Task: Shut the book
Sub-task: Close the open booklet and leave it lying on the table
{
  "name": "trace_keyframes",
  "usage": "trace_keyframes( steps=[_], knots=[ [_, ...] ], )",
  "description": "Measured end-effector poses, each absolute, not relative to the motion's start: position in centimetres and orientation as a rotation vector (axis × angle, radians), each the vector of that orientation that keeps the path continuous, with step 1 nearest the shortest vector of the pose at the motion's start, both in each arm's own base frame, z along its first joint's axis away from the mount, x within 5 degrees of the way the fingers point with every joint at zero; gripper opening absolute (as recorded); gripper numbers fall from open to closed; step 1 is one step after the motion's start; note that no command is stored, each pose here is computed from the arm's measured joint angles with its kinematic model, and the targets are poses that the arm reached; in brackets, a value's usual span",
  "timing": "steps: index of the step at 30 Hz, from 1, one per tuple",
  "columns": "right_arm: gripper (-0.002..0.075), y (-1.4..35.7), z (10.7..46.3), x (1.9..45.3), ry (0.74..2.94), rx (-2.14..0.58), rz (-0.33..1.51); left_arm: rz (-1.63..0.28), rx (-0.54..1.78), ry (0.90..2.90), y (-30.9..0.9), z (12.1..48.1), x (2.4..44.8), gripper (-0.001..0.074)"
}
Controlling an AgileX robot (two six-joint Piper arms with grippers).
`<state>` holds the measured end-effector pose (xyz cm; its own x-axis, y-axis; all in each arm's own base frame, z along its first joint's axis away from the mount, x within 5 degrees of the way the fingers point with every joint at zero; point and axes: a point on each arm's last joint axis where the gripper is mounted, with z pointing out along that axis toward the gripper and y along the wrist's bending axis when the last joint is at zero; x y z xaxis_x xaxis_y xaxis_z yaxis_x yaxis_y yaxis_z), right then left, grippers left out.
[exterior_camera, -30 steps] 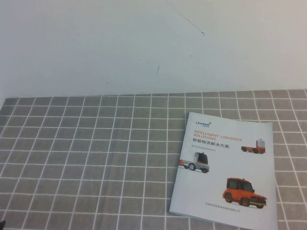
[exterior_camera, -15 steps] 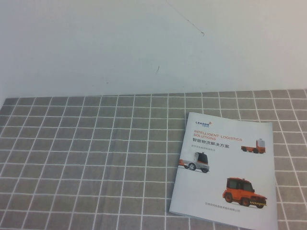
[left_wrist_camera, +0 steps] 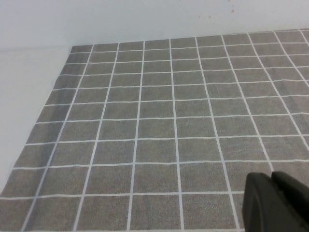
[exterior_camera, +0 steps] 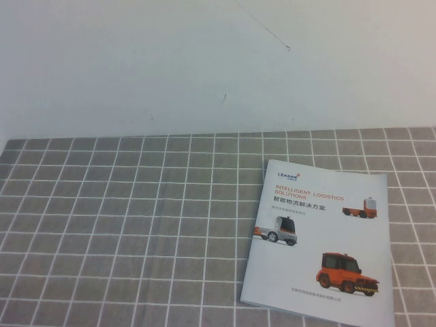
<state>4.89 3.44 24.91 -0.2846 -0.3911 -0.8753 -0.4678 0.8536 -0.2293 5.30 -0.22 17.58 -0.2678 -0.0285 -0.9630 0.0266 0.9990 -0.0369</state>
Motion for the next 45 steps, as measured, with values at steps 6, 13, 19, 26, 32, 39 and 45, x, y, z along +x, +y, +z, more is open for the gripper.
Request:
trace_keyframes(
  steps=[6,13,19,26,32,39,45],
  knots=[
    [-0.0003,3.4,24.9,4.9,1.905,-0.641,0.083,-0.057,-0.007,1.841,-0.2,17.6,5.3,-0.0004],
    [-0.0003,3.4,24.9,4.9,1.905,-0.641,0.083,-0.060,-0.011,1.842,-0.2,17.6,5.3,-0.0004],
    [-0.0003,3.4,24.9,4.9,1.905,-0.641,0.083,-0.061,-0.013,1.842,-0.2,17.6,5.3,-0.0004],
    [-0.0003,2.9,24.9,5.4,1.848,-0.567,0.013,-0.063,-0.015,1.844,-0.2,17.6,5.3,-0.0004],
    [-0.0003,1.3,23.1,5.4,1.899,-0.344,-0.088,-0.063,-0.015,1.843,-0.2,17.6,5.3,-0.0003],
    [-0.0003,0.1,20.8,4.8,1.858,-0.158,-0.174,-0.063,-0.015,1.843,-0.2,17.6,5.3,-0.0004],
    [-0.0003,-0.3,18.3,5.5,1.755,-0.144,-0.232,-0.063,-0.015,1.843,-0.2,17.6,5.3,-0.0004]
  ],
)
